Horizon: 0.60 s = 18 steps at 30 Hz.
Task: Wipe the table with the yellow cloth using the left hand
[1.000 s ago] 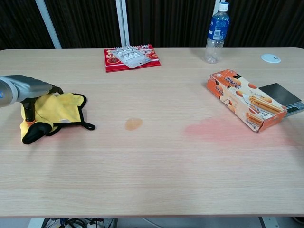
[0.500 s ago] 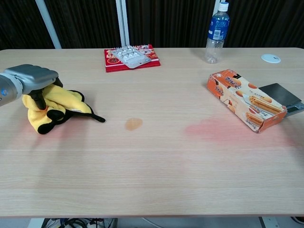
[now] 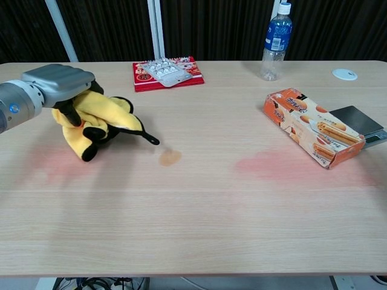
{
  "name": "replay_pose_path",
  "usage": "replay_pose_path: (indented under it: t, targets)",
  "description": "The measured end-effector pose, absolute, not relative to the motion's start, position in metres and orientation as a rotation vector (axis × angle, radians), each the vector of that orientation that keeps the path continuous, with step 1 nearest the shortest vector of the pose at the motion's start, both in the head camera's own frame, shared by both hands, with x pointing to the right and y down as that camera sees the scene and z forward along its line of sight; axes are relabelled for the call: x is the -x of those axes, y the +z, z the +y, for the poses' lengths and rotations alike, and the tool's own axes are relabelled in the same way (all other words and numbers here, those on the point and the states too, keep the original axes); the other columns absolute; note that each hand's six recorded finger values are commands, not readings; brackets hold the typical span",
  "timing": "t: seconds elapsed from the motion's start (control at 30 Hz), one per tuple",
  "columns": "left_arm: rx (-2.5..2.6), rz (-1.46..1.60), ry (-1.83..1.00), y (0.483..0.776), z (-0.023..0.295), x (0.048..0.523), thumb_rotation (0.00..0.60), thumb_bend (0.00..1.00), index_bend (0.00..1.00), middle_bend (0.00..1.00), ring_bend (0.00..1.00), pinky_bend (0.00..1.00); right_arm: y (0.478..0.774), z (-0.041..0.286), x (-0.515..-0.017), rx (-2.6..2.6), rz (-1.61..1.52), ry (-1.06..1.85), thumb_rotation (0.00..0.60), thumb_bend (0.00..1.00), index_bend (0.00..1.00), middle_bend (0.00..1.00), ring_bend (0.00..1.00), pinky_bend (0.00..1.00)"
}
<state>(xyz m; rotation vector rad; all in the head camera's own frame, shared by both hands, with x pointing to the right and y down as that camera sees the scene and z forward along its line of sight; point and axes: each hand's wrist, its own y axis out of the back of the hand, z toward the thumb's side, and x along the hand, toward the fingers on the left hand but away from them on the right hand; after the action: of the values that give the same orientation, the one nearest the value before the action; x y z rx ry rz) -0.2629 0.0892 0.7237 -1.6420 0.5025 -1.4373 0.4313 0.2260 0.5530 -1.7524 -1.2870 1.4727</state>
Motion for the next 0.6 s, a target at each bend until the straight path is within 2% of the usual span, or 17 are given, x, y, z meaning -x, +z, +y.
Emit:
replay_pose_path:
  t: [0.27, 0.6]
  targets:
    - [1.727, 0.562, -1.24, 0.698, 0.094, 0.201, 0.6, 0.45, 0.68, 0.7, 0.62, 0.73, 0.553, 0.227, -0.43, 1.759, -1.288, 1.47, 0.6, 0.16, 0.0, 0.0, 0.0, 0.13]
    - [1.757, 0.525, -1.134, 0.702, 0.107, 0.144, 0.6, 0.45, 0.68, 0.71, 0.62, 0.73, 0.553, 0.226, -0.431, 1.762, -1.298, 1.469, 0.6, 0.16, 0.0, 0.0, 0.0, 0.13]
